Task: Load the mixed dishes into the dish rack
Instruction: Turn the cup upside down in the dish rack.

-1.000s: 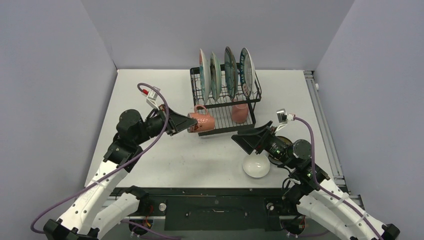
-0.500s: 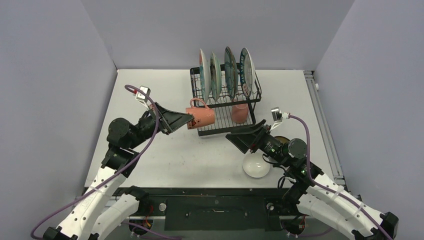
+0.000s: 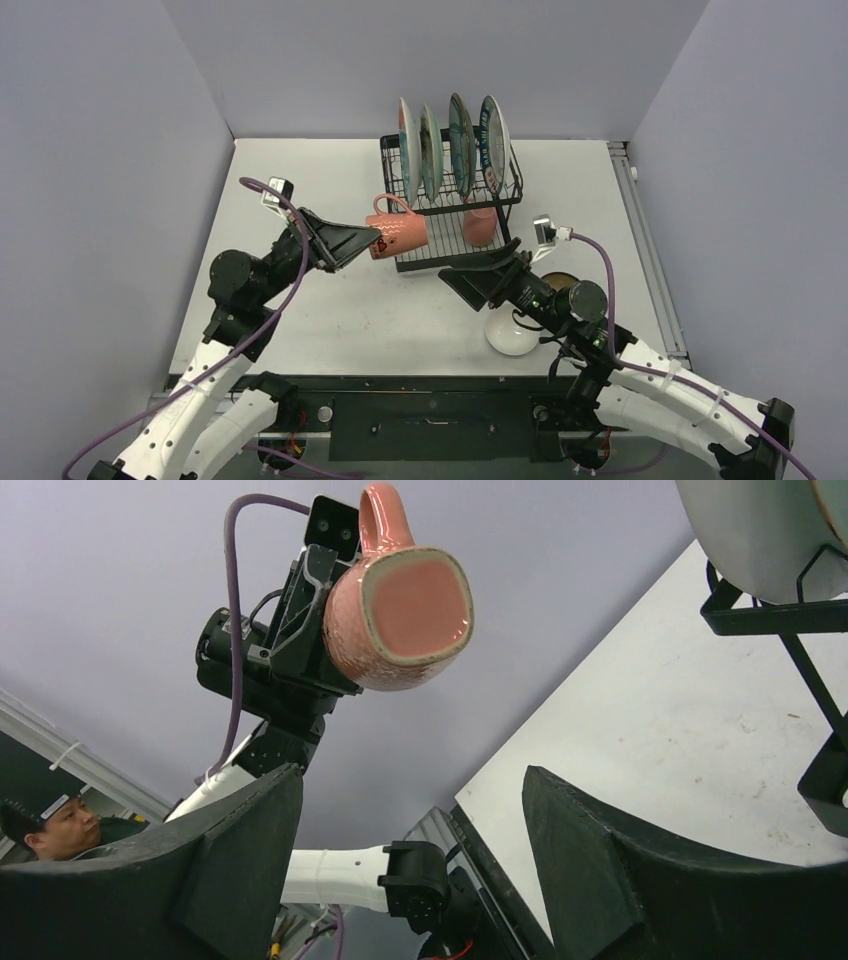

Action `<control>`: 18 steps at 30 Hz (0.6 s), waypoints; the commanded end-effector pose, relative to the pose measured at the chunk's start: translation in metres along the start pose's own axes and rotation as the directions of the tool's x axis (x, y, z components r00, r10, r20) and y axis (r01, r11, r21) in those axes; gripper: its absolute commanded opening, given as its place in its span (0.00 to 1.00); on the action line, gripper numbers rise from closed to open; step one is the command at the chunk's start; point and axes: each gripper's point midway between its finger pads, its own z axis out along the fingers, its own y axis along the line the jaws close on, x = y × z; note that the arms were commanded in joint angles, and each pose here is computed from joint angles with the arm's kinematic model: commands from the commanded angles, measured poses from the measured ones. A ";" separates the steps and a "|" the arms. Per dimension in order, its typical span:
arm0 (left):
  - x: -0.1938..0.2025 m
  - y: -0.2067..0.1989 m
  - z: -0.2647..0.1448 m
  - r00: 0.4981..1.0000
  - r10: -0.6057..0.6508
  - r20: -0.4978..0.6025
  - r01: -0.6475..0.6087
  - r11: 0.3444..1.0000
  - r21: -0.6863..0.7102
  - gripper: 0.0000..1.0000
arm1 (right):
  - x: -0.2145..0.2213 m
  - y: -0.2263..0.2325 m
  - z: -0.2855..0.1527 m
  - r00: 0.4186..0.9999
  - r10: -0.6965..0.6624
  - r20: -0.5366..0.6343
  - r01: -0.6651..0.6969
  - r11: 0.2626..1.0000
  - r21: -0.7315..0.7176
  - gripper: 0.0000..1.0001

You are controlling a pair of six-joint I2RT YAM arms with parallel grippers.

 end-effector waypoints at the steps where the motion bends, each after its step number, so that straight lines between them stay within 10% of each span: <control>1: -0.010 -0.052 -0.009 0.996 0.051 0.070 -0.062 0.984 0.166 0.00 | -0.028 0.032 0.010 0.995 -0.034 0.098 0.042 0.996 -0.082 0.76; 18: -0.006 -0.049 -0.016 0.997 0.006 0.072 -0.020 0.978 0.207 0.00 | -0.024 0.060 0.037 0.991 -0.056 0.118 0.073 0.988 -0.138 0.79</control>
